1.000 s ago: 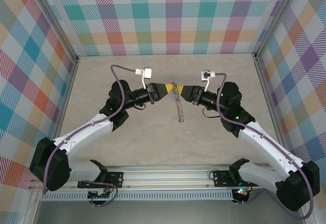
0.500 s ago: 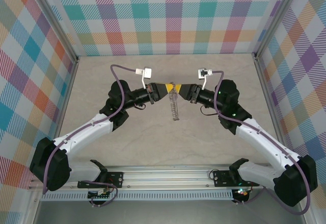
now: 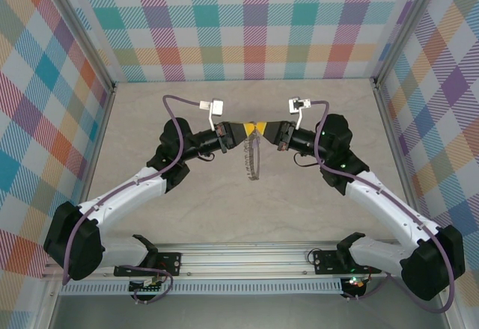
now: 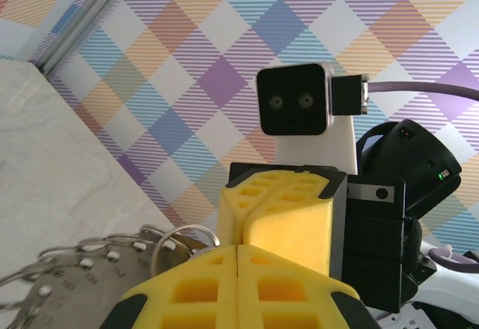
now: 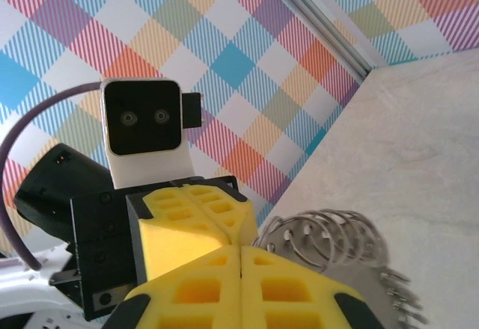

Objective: Put the keys on the keyring

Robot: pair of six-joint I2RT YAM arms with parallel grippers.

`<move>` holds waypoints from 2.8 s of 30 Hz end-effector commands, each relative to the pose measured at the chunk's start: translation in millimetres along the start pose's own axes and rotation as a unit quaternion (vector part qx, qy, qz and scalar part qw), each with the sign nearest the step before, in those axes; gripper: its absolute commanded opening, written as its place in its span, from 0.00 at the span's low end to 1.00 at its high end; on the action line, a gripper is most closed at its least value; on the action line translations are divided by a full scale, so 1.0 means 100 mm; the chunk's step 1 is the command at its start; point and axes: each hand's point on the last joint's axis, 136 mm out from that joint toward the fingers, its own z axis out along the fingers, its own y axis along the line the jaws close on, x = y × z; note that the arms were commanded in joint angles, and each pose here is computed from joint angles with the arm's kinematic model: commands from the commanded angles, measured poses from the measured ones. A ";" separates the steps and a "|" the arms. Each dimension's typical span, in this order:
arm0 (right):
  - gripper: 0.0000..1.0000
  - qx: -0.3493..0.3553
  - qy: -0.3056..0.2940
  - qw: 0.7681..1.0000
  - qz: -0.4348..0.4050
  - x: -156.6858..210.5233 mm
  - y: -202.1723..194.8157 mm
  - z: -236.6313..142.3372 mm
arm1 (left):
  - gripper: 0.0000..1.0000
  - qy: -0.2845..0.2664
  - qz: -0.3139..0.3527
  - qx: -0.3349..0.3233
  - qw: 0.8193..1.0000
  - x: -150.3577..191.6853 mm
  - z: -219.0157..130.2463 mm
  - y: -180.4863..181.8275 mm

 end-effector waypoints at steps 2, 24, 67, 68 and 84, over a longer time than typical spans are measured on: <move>0.00 -0.019 -0.004 1.000 -0.018 -0.08 0.12 0.01 | 0.00 -0.009 0.025 0.043 0.999 -0.08 0.03 -0.27; 0.00 -0.035 0.159 0.983 -0.084 0.06 0.01 -0.17 | 0.49 0.116 0.111 -0.024 0.987 -0.01 -0.11 -0.13; 0.00 -0.066 0.183 0.979 -0.064 0.17 -0.05 -0.12 | 0.23 0.169 0.089 0.024 0.981 0.11 0.14 -0.04; 0.00 -0.066 0.183 0.979 -0.064 0.17 -0.05 -0.12 | 0.21 0.169 0.087 0.024 0.981 0.11 0.15 -0.04; 0.00 -0.052 0.175 0.981 -0.067 0.15 -0.09 -0.11 | 0.21 0.183 0.087 0.036 0.979 0.29 0.09 -0.07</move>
